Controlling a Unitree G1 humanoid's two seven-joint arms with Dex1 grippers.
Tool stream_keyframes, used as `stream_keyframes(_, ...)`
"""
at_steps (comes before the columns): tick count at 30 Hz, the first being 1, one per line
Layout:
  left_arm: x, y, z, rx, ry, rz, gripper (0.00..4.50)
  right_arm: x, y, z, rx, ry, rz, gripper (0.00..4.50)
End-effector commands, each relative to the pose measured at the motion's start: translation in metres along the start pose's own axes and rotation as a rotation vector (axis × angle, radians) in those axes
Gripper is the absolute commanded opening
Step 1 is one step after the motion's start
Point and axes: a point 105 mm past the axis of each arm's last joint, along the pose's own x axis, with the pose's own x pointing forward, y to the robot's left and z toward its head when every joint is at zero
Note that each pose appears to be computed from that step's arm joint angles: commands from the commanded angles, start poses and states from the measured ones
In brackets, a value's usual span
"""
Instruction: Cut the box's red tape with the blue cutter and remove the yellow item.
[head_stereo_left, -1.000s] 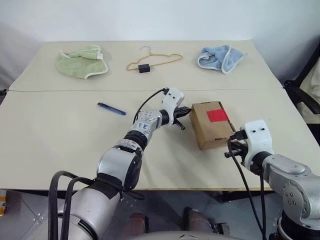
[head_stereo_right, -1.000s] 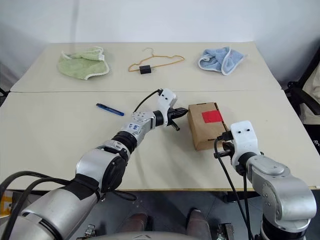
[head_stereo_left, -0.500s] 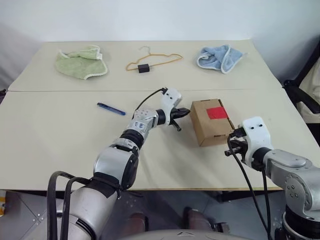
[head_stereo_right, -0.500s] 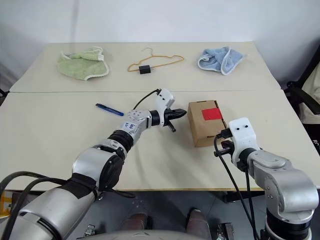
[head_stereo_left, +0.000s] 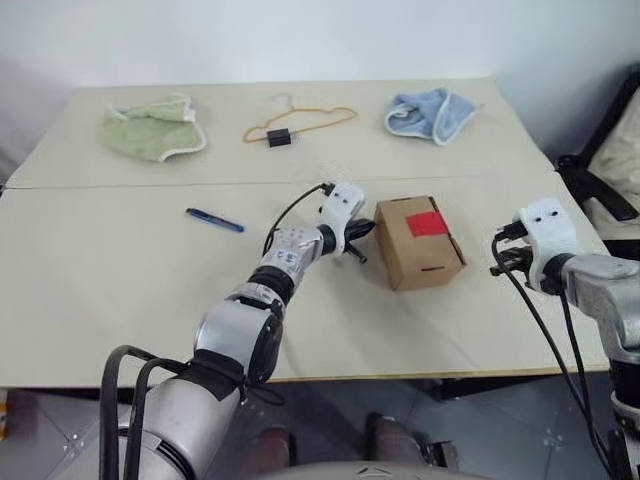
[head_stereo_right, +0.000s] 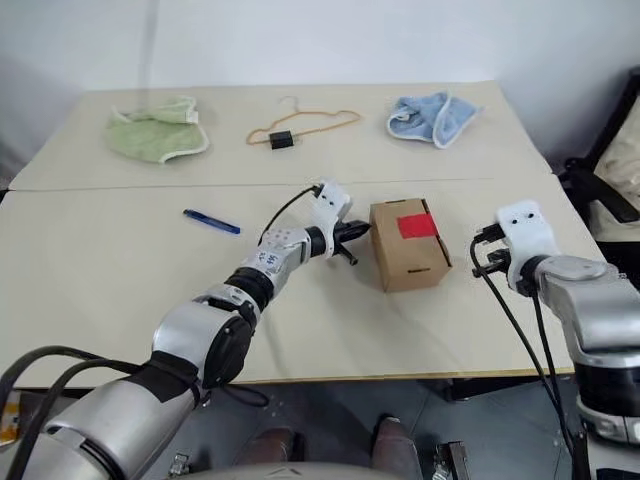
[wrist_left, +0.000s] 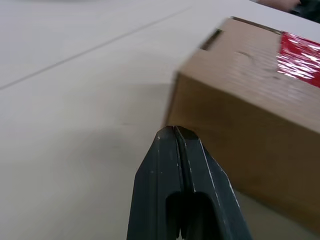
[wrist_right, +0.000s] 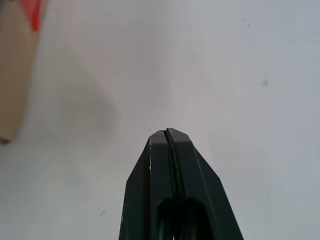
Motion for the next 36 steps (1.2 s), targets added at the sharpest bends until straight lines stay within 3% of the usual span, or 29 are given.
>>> stream_keyframes(1,0.003,-0.011,-0.004,-0.014,0.006,-0.052,0.01,0.032,0.009,0.022,-0.115,-0.023,0.137,0.00)
stream_keyframes(11,0.002,-0.033,-0.007,-0.043,0.003,-0.197,0.01,0.059,0.055,0.066,-0.308,-0.097,0.422,0.00)
stream_keyframes(18,-0.001,-0.058,-0.002,-0.076,-0.003,-0.295,0.01,0.072,0.083,0.089,-0.373,-0.139,0.518,0.00)
stream_keyframes(30,-0.032,-0.082,-0.004,-0.093,0.052,-0.336,0.01,0.077,0.113,0.079,-0.478,-0.117,0.637,0.00)
stream_keyframes(36,-0.037,-0.074,-0.005,-0.094,0.071,-0.297,0.01,0.085,0.106,0.086,-0.474,-0.148,0.562,0.00)
